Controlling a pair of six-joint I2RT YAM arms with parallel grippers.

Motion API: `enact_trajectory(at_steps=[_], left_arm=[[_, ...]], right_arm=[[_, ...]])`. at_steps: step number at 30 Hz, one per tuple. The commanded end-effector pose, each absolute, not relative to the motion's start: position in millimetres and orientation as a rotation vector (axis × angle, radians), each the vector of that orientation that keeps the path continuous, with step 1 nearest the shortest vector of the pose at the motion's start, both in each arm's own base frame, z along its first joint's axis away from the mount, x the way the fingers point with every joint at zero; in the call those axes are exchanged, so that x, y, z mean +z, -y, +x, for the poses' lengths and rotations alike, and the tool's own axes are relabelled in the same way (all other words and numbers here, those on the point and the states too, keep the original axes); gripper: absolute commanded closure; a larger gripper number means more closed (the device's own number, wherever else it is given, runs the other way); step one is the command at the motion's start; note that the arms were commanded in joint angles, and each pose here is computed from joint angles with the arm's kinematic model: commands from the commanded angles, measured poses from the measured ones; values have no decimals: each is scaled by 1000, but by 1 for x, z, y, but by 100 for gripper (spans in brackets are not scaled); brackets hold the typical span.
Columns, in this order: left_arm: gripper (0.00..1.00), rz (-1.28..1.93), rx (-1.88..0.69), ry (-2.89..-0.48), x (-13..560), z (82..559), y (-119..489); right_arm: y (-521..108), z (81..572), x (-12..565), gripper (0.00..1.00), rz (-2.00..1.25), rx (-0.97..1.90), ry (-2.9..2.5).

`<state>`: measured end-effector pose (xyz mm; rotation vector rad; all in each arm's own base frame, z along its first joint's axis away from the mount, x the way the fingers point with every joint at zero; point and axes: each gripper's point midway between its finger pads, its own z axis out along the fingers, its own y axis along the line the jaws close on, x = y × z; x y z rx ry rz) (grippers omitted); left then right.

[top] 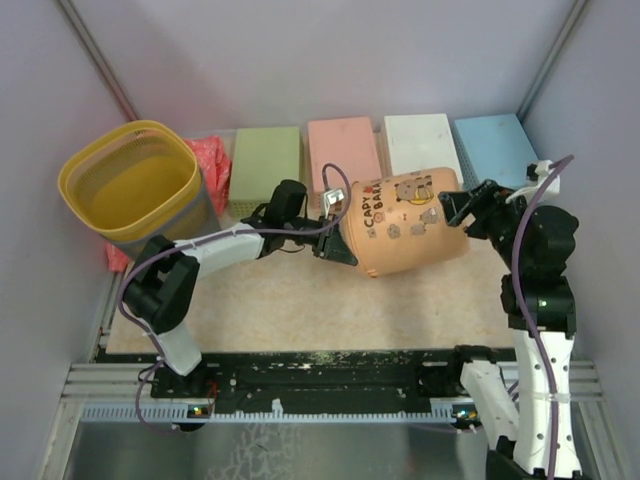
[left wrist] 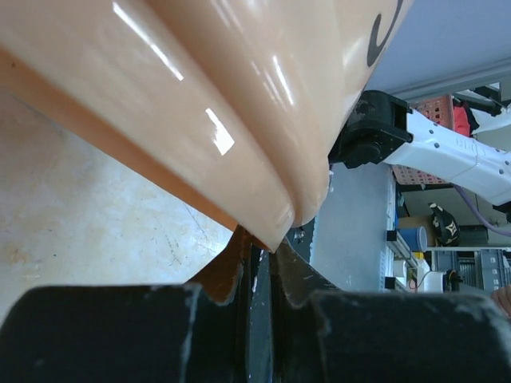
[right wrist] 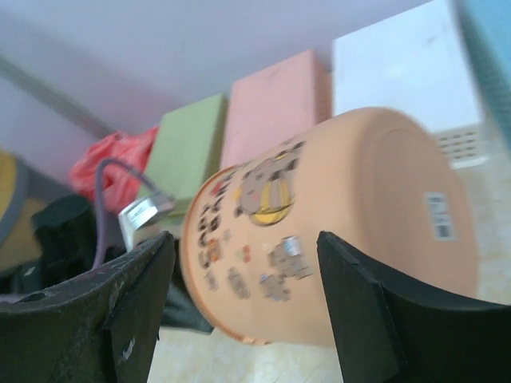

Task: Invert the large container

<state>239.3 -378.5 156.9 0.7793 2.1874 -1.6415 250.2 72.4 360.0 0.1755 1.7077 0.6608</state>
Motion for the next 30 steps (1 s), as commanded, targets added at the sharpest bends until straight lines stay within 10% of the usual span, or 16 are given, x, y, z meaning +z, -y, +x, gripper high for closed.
enact_trajectory(at_steps=[1,21,30], left_arm=[[100,661,-1605,-2340,124,235,363],[100,672,-1557,-2403,95,225,345],[78,647,-1408,-2477,80,227,332]], right_arm=[[-19,265,357,27,354,344,-1710],[-103,273,343,30,-83,786,-1828],[-129,269,320,30,-130,907,-1881]])
